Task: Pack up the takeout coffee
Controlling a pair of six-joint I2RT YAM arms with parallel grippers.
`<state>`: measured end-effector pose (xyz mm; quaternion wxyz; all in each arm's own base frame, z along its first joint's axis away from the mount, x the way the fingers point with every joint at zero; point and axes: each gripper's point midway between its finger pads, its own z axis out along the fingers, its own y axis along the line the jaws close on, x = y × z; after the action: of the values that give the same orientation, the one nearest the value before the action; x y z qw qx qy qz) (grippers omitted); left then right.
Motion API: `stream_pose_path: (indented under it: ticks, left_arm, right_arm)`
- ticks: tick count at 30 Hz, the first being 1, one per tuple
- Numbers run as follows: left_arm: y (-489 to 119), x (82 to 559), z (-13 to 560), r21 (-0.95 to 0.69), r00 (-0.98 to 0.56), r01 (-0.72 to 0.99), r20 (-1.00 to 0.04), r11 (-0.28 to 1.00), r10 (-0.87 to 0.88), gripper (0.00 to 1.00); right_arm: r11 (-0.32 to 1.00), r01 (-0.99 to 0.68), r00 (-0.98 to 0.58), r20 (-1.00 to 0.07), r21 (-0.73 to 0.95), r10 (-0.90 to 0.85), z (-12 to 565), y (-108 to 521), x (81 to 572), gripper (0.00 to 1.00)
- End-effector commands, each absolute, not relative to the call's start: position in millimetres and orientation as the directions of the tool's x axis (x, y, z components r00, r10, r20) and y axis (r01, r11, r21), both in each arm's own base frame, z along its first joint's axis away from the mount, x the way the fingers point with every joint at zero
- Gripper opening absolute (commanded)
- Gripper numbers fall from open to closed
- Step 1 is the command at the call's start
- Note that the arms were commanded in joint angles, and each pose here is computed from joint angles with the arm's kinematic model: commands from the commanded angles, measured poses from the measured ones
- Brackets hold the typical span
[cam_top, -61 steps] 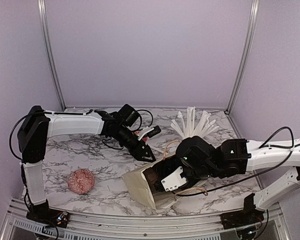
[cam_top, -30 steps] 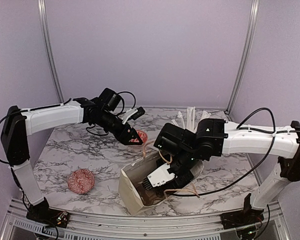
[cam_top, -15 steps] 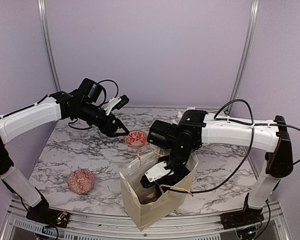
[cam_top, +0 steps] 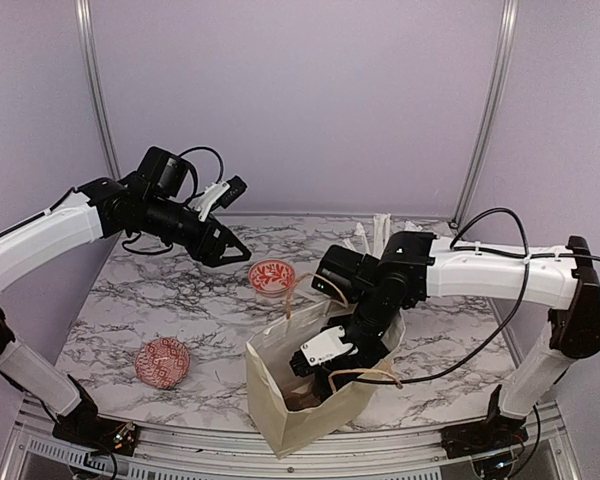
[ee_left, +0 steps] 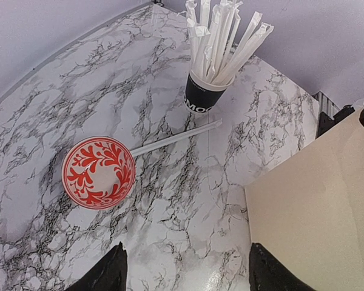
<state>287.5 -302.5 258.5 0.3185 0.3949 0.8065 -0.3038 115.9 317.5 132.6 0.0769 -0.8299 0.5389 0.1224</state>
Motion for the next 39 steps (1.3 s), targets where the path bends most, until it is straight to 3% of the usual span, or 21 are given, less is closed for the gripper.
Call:
stream_pose_path:
  ticks: [1, 7, 10, 19, 27, 39]
  left_arm:
    - [-296, 282, 275, -0.236, -0.487, 0.825, -0.758, 0.514, 0.434, 0.7]
    - [-295, 275, 285, -0.247, -0.486, 0.832, -0.755, 0.497, 0.439, 0.72]
    - [-296, 261, 300, -0.276, -0.478, 0.848, -0.765, 0.452, 0.431, 0.75]
    - [-298, 203, 361, -0.296, -0.387, 0.913, -0.843, 0.28, 0.374, 0.84]
    - [-332, 182, 363, -0.276, -0.342, 0.937, -0.851, 0.215, 0.399, 0.84]
    - [-358, 203, 362, -0.219, -0.307, 0.941, -0.872, 0.257, 0.381, 0.8]
  right_arm:
    - [-0.378, -0.926, 0.371, -0.192, -0.005, -0.908, 114, 309, 126, 0.46]
    - [-0.419, -0.907, 0.382, -0.338, 0.042, -0.86, 167, 331, 115, 0.77]
    - [-0.422, -0.904, 0.372, -0.36, 0.068, -0.856, 179, 336, 114, 0.83]
    - [-0.413, -0.91, 0.352, -0.448, 0.043, -0.822, 219, 354, 124, 0.87]
    - [-0.44, -0.897, 0.398, -0.518, -0.047, -0.757, 258, 365, 126, 0.87]
    - [-0.388, -0.859, 0.512, -0.587, -0.335, -0.627, 356, 358, 134, 0.81]
